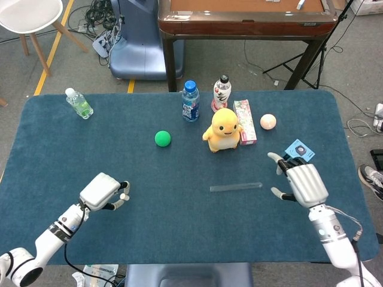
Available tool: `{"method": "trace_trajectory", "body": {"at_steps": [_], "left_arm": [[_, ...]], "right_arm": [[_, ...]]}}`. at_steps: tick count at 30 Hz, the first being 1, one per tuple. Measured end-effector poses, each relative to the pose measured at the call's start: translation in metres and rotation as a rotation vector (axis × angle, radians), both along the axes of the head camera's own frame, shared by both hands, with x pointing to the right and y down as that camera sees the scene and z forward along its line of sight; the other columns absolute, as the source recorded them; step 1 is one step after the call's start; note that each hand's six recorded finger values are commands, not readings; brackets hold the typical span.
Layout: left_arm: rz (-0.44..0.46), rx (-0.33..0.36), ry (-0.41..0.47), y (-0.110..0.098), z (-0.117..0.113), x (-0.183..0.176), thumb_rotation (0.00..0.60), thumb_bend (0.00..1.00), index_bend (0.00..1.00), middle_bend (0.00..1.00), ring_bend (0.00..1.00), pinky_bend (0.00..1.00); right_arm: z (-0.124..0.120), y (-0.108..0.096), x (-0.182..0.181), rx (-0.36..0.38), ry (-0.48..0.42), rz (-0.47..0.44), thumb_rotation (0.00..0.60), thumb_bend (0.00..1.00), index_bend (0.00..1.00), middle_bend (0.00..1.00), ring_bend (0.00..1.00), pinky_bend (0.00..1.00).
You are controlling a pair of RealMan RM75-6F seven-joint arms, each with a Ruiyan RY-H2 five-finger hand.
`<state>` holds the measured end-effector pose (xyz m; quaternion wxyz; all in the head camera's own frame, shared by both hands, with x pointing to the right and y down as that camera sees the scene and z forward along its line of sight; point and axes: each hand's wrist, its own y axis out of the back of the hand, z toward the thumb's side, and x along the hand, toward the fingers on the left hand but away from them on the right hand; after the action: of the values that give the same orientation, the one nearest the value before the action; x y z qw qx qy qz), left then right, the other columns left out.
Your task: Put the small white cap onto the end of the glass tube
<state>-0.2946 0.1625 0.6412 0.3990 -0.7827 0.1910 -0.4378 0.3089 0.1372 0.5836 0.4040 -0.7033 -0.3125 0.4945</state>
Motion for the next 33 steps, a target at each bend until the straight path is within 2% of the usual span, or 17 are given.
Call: {"method": "trace_trajectory", "body": {"at_steps": [4, 8, 14, 23, 33], "left_arm": [[-0.03, 0.014, -0.007, 0.0, -0.005, -0.007, 0.6, 0.31, 0.53, 1.0, 1.0, 0.99], [-0.047, 0.019, -0.013, 0.001, -0.008, -0.012, 0.6, 0.31, 0.53, 1.0, 1.0, 0.99], [-0.059, 0.015, -0.015, 0.003, -0.011, -0.016, 0.6, 0.31, 0.53, 1.0, 1.0, 0.99], [-0.064, 0.006, -0.012, 0.007, -0.01, -0.016, 0.6, 0.3, 0.53, 1.0, 1.0, 0.99], [-0.055, -0.001, -0.015, 0.009, -0.009, -0.015, 0.6, 0.31, 0.53, 1.0, 1.0, 0.99]], "right_arm": [[0.013, -0.006, -0.022, -0.042, 0.005, -0.054, 0.6, 0.18, 0.36, 0.83, 0.87, 0.84], [0.03, -0.011, -0.041, -0.088, 0.014, -0.094, 0.6, 0.18, 0.4, 0.92, 0.97, 0.93], [0.058, -0.017, -0.058, -0.147, 0.048, -0.124, 0.6, 0.18, 0.42, 0.97, 1.0, 0.97], [0.094, -0.016, -0.077, -0.222, 0.097, -0.157, 0.6, 0.18, 0.46, 0.98, 1.0, 0.98], [0.133, -0.011, -0.097, -0.292, 0.137, -0.178, 0.6, 0.27, 0.51, 0.98, 1.0, 0.98]]}}
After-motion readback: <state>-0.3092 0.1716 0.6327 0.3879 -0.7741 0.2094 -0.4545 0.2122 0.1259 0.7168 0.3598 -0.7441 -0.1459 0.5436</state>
